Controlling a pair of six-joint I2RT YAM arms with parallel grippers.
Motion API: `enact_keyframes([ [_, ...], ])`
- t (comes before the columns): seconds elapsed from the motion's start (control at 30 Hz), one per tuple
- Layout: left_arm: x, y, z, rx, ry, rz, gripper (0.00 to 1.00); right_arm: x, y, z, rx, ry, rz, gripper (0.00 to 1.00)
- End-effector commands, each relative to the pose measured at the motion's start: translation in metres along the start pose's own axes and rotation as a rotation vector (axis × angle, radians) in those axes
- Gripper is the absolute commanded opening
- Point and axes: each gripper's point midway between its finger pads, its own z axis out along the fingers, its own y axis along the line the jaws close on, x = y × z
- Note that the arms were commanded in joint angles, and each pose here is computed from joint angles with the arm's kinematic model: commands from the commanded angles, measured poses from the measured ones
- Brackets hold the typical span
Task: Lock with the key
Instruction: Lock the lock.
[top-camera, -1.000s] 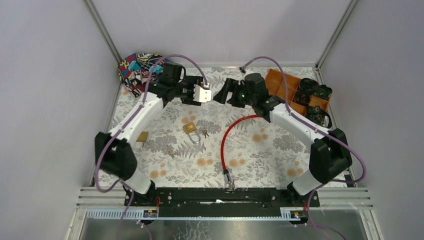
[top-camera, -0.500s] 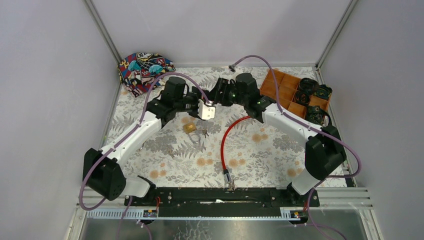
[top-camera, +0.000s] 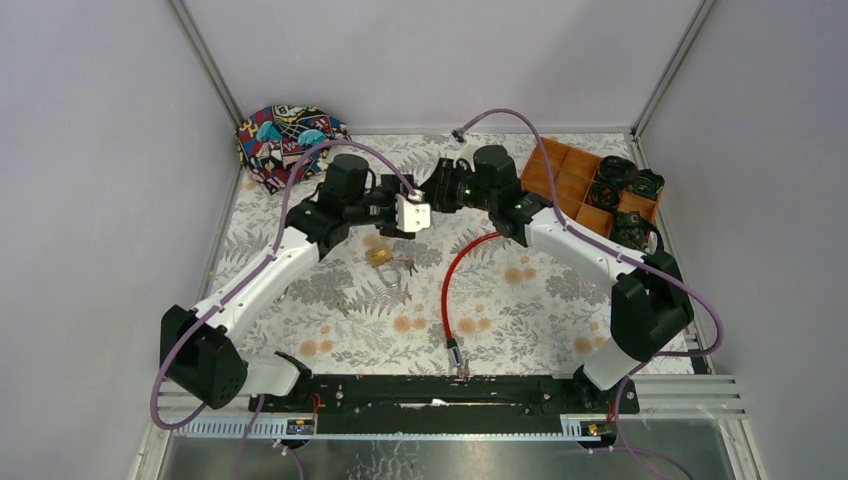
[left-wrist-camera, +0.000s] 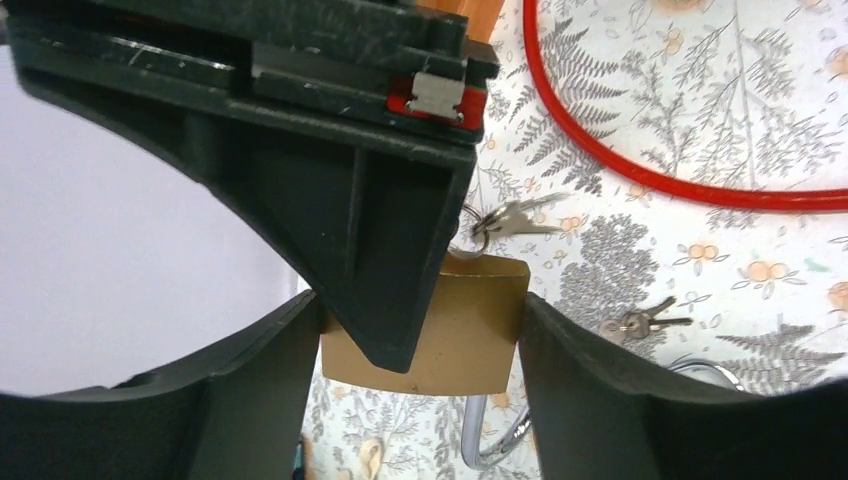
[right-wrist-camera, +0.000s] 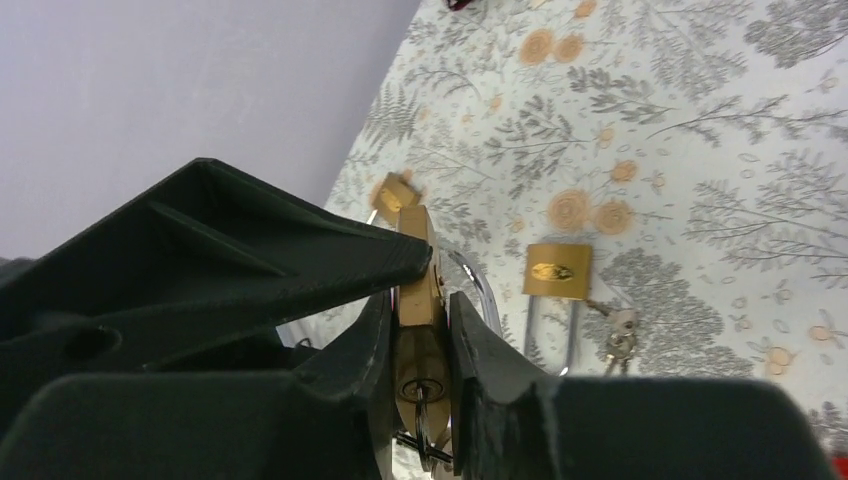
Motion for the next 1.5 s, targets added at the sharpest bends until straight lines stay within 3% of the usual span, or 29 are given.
enact_keyframes([
  [0.0, -0.07, 0.036, -0.026, -0.095, -0.18, -0.051, 0.97, -0.036, 0.037, -0.027, -0.143, -0.092, 0.123, 0.0],
  [0.23, -0.022, -0.004, -0.048, 0.081, -0.123, -0.477, 0.98, -0.02, 0.059, -0.061, -0.2, -0.008, 0.119, 0.0],
  [0.37, -0.018, -0.041, -0.051, 0.218, -0.134, -0.49, 0.94, -0.017, 0.069, -0.078, -0.223, -0.011, 0.13, 0.0],
  [0.53, -0.021, -0.06, -0.047, 0.268, -0.151, -0.461, 0.87, -0.02, 0.077, -0.091, -0.228, -0.033, 0.122, 0.0],
  [0.67, -0.025, -0.067, -0.038, 0.292, -0.144, -0.432, 0.6, -0.017, 0.081, -0.094, -0.253, -0.031, 0.133, 0.0],
  [0.83, -0.031, -0.068, -0.038, 0.299, -0.158, -0.426, 0.0, -0.016, 0.083, -0.101, -0.253, -0.034, 0.113, 0.0],
  [0.9, -0.033, -0.066, -0.039, 0.294, -0.158, -0.423, 0.0, -0.014, 0.08, -0.104, -0.233, -0.023, 0.099, 0.01],
  [0.93, -0.034, -0.065, -0.04, 0.29, -0.157, -0.427, 0.0, -0.014, 0.074, -0.106, -0.202, -0.017, 0.071, 0.26],
  [1.0, -0.034, -0.062, -0.041, 0.282, -0.149, -0.427, 0.0, -0.007, 0.048, -0.114, -0.063, 0.03, 0.021, 0.93],
  [1.03, -0.034, -0.063, -0.042, 0.283, -0.146, -0.421, 0.0, -0.011, 0.039, -0.121, -0.008, 0.025, -0.029, 0.99],
  [1.17, -0.037, -0.065, -0.047, 0.288, -0.149, -0.4, 0.0, -0.01, 0.031, -0.143, 0.044, 0.043, -0.238, 1.0],
  [1.47, -0.056, -0.068, -0.051, 0.325, -0.179, -0.422, 0.0, 0.052, 0.052, -0.12, -0.196, 0.15, -0.457, 1.0],
])
